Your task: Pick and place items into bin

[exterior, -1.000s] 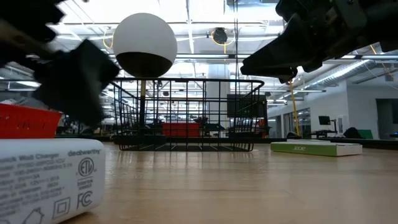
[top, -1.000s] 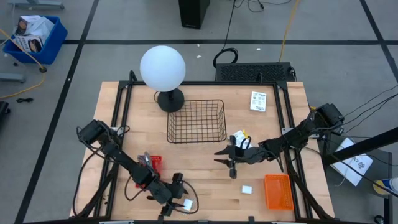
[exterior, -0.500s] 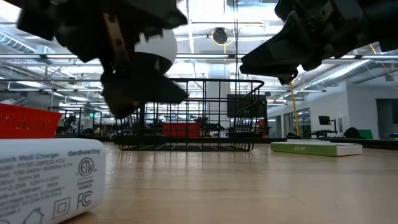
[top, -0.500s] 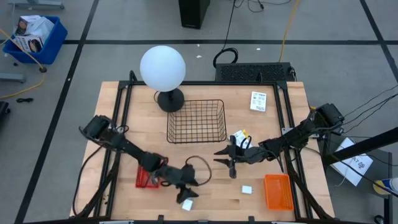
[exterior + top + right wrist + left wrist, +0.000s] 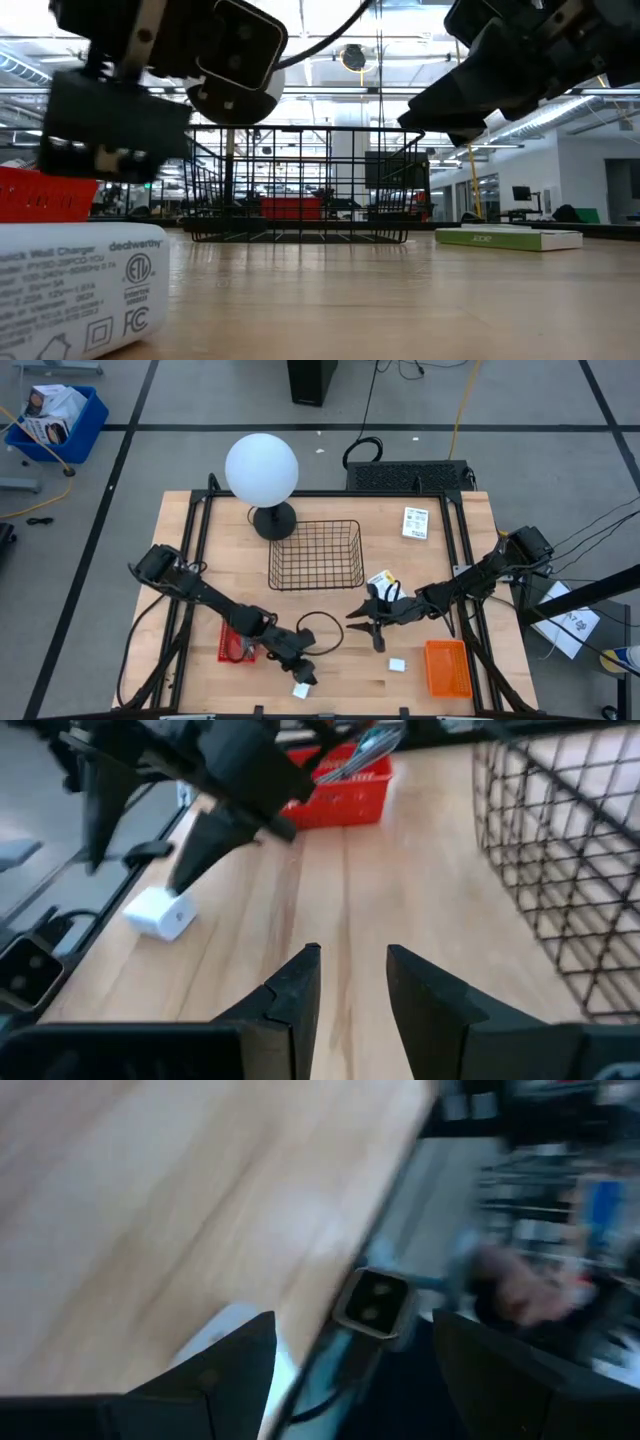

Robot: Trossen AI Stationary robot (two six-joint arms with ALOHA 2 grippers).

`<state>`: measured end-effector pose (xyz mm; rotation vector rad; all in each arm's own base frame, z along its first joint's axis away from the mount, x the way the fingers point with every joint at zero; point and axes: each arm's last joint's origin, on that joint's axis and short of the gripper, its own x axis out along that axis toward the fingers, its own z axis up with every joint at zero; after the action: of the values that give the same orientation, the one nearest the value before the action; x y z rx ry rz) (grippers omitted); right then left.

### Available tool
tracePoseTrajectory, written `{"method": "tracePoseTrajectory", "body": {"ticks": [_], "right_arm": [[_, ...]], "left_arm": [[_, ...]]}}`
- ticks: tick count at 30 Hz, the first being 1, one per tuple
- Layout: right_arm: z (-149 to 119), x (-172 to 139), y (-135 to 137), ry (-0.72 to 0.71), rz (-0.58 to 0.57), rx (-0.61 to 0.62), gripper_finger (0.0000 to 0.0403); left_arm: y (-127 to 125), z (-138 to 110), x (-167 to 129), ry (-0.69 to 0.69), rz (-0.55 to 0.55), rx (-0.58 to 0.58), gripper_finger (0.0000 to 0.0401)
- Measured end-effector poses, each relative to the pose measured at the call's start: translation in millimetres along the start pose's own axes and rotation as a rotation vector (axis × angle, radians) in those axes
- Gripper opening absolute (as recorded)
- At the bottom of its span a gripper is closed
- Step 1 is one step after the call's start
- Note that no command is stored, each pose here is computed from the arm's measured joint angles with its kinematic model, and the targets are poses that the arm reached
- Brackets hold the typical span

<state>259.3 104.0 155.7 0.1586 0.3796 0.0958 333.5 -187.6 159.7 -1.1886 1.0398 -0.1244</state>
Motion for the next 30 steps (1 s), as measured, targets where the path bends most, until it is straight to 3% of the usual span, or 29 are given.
{"method": "tracePoseTrajectory", "body": {"ticks": [4, 8, 10, 16, 23, 30], "right_arm": [[0, 0, 0, -0.005, 0.001, -0.009, 0.0110], [-1, 0, 0, 0.009, -0.005, -0.013, 0.0110], [-2, 0, -1, 0.021, -0.011, -0.016, 0.0110], [0, -5, -7, 0.065, -0.040, -0.024, 0.0111], [-4, -14, -8, 0.162, -0.062, 0.006, 0.0110], [-16, -19, -1, 0.255, -0.066, 0.044, 0.0110]], "left_arm": [[-19, -8, -6, 0.043, 0.213, 0.022, 0.0270], [-37, -10, -21, -0.017, 0.420, 0.068, 0.0253], [-44, -13, -26, -0.056, 0.466, 0.051, 0.0240], [-53, -23, -22, -0.100, 0.404, -0.018, 0.0212], [-60, -26, -17, -0.187, 0.334, -0.041, 0.0210], [-50, -36, 9, -0.167, 0.327, -0.114, 0.0210]]}}
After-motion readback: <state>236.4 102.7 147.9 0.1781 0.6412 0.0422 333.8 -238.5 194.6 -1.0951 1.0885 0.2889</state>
